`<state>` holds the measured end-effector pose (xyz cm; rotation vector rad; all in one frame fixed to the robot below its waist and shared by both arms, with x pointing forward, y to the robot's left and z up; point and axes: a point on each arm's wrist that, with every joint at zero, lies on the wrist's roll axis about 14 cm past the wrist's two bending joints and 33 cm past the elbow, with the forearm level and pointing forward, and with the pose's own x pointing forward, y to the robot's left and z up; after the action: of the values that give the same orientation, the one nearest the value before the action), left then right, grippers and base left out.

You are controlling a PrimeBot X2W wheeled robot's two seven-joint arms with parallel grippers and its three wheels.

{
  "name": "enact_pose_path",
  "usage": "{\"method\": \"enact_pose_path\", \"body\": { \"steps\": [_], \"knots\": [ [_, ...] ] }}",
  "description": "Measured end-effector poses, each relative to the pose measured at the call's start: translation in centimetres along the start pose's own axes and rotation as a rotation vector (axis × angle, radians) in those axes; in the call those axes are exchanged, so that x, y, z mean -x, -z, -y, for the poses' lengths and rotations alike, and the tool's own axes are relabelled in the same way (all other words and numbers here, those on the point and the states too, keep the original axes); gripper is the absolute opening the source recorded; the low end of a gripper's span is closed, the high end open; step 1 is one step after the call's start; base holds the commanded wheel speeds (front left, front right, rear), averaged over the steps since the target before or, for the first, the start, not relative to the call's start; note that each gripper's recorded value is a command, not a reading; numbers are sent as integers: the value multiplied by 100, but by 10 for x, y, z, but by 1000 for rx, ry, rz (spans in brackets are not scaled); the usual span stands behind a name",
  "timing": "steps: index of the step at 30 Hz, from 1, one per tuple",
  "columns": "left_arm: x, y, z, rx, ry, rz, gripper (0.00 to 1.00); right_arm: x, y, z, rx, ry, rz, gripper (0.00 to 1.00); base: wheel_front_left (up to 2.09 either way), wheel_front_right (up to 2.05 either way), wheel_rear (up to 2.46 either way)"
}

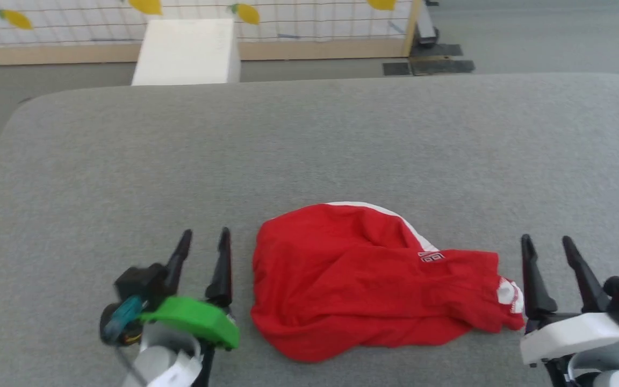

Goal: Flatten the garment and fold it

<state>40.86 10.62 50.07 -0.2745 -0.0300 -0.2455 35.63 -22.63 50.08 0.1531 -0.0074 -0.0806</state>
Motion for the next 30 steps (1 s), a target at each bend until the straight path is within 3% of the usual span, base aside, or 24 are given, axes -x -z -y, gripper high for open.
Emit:
{"method": "enact_pose_path", "body": {
  "steps": [11,22,23,24,25,26,30],
  "knots": [
    [-70,54,41,-101,102,-399,100,5,-4,24,-10,78,20,100,0,0,0],
    [-46,137,42,-266,143,-1028,100,12,16,35,-32,122,-34,100,0,0,0],
    [-45,137,43,-278,152,-1061,92,12,17,36,-31,124,-37,100,0,0,0],
    [-45,137,45,-292,166,-1080,38,13,18,37,-32,127,-38,100,0,0,0],
    [-48,134,45,-300,170,-1071,16,13,18,38,-32,130,-38,100,0,0,0],
    [-51,133,45,-305,175,-1057,0,13,19,38,-34,132,-41,100,0,0,0],
    [-76,114,49,-312,186,-882,0,9,19,38,-37,132,-35,100,0,0,0]
  ]
}}
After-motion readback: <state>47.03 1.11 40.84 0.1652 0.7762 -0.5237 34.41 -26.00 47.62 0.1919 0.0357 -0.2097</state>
